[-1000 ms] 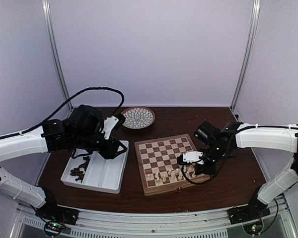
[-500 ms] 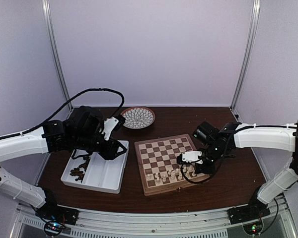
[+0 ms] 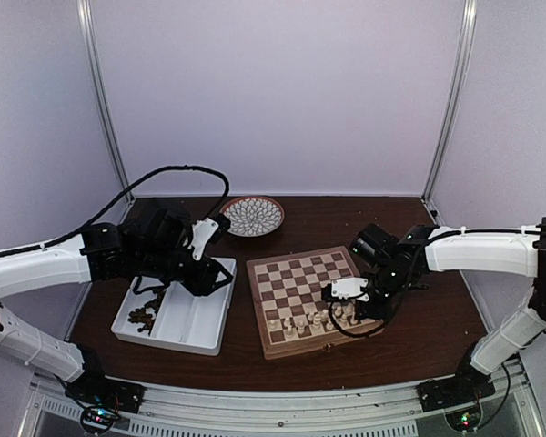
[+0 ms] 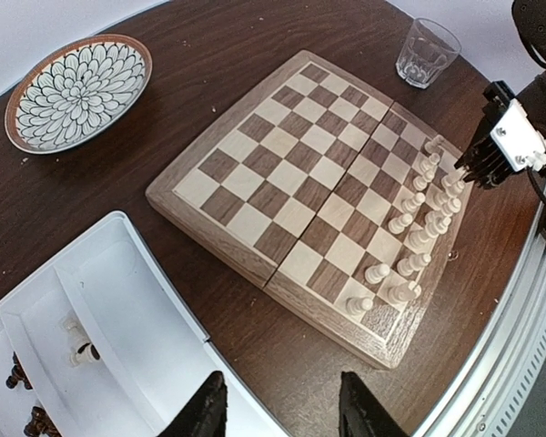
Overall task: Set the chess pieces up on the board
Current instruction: Place the knight at g1, then pick up the chess pile from the storage box.
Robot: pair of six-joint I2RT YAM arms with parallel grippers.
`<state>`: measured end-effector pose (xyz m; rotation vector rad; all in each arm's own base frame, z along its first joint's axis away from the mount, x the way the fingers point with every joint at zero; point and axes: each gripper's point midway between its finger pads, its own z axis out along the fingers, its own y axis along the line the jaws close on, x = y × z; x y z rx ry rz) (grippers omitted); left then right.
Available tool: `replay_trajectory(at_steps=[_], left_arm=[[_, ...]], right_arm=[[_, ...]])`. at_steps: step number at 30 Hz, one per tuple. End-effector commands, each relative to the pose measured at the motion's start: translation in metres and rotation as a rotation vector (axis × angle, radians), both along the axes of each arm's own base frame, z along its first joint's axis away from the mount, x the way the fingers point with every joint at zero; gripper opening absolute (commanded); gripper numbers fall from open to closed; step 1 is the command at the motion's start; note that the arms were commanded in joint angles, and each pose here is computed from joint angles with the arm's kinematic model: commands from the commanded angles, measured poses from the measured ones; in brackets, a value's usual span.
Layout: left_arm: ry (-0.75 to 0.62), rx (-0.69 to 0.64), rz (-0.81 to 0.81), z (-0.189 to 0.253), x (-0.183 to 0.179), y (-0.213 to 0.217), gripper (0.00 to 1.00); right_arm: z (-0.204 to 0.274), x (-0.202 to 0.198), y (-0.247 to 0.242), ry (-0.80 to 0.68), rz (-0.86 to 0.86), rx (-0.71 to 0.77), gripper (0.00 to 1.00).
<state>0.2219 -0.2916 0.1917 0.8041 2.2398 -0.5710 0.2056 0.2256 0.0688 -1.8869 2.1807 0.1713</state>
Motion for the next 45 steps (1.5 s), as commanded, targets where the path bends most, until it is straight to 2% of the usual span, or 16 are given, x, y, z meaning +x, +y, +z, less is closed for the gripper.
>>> replay_trajectory(at_steps=[1,4,7,11,15,21,24,28,33,45], left_arm=[[-0.006,-0.023,0.011,0.0,0.005,-0.004,0.42],[0.011,0.015,0.053,-0.007,0.008,0.004,0.42],[0.046,0.155,0.226,-0.027,0.02,0.037,0.43],[0.205,0.295,0.445,-0.058,0.02,0.086,0.4],[0.304,0.339,0.525,-0.086,0.018,0.11,0.39],[0.428,0.314,0.621,-0.11,0.042,0.125,0.35],[0.46,0.291,0.735,-0.119,0.061,0.133,0.34],[0.487,0.188,0.815,-0.132,0.085,0.121,0.31],[0.475,0.122,0.866,-0.138,0.108,0.109,0.3],[0.535,0.154,0.925,-0.173,0.116,0.11,0.31]], right_arm=[[0.008,0.009,0.005,-0.041,-0.02,0.009,0.2],[0.018,0.01,0.003,-0.059,-0.028,0.018,0.27],[0.039,0.009,-0.001,-0.085,-0.04,0.042,0.32],[0.071,0.003,-0.012,-0.098,-0.068,0.132,0.34],[0.075,0.007,-0.028,-0.126,-0.139,0.216,0.36],[0.073,0.014,-0.04,-0.113,-0.201,0.248,0.37],[0.072,0.016,-0.042,-0.123,-0.205,0.25,0.37],[0.071,0.016,-0.042,-0.122,-0.203,0.247,0.37],[0.071,0.013,-0.042,-0.113,-0.195,0.253,0.37],[0.069,0.011,-0.041,-0.098,-0.19,0.255,0.38]])
